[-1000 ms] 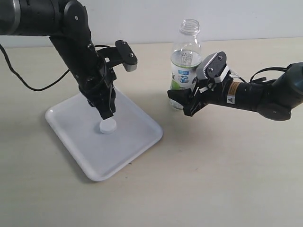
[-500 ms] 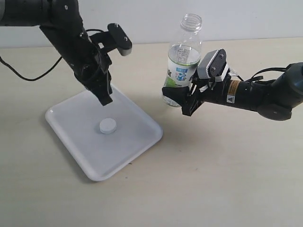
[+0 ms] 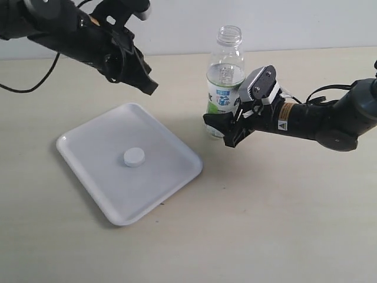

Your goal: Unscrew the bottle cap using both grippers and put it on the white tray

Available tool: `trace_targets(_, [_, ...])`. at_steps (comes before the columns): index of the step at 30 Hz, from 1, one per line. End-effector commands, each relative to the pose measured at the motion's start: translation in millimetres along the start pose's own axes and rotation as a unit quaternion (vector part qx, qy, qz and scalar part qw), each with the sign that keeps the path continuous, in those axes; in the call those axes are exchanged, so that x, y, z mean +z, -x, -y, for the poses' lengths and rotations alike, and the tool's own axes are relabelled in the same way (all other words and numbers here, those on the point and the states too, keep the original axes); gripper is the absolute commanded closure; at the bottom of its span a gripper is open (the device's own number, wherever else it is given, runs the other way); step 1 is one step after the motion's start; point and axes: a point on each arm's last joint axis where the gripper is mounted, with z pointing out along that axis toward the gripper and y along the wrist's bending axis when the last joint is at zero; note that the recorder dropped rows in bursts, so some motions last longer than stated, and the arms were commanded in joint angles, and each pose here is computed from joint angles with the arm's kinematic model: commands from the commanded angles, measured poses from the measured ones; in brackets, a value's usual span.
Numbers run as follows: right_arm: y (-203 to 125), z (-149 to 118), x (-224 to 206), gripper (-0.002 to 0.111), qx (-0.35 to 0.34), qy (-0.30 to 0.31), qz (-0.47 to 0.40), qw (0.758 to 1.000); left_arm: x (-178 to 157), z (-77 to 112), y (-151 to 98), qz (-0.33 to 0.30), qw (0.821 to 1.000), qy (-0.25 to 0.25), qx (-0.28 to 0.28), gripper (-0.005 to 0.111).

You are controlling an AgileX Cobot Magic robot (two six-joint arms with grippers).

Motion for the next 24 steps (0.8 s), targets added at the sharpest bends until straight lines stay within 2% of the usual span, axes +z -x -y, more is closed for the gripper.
trace_targets(1, [9.4,-1.9,4.0,0.108,-0.002,0.005,0.025,1.0,-19.6,-3.7,-7.5,0.08,0.994,0.071,-0.037,0.107])
trace_targets(6, [12.3,-8.4,11.8,0.108,-0.005,0.017,0.014,1.0,-45.4,-2.0,-23.5,0.14,0.979,0.132,-0.067,0.107])
trace_targets(10, [11.9,-9.5,13.0,0.108,-0.005,0.017,0.009,1.0,-68.8,-0.2,-38.8,0.206,0.957,0.18,-0.094,0.107])
trace_targets(13, [12.2,-8.7,13.0,0.108,-0.002,0.012,0.011,1.0,-80.6,6.6,-51.0,0.239,0.949,0.182,-0.099,0.107])
trace_targets(17, [12.4,-8.1,13.0,0.108,0.0,0.009,0.012,1.0,-88.5,14.1,-63.8,0.247,0.948,0.174,-0.1,0.107])
trace_targets(21, [12.4,-8.1,13.0,0.097,0.0,0.009,0.012,1.0,-89.4,17.3,-72.6,0.242,0.949,0.175,-0.099,0.107])
trace_targets(24, [12.4,-8.1,13.0,0.083,0.0,0.009,0.012,1.0,-91.2,18.1,-74.4,0.245,0.948,0.178,-0.094,0.107])
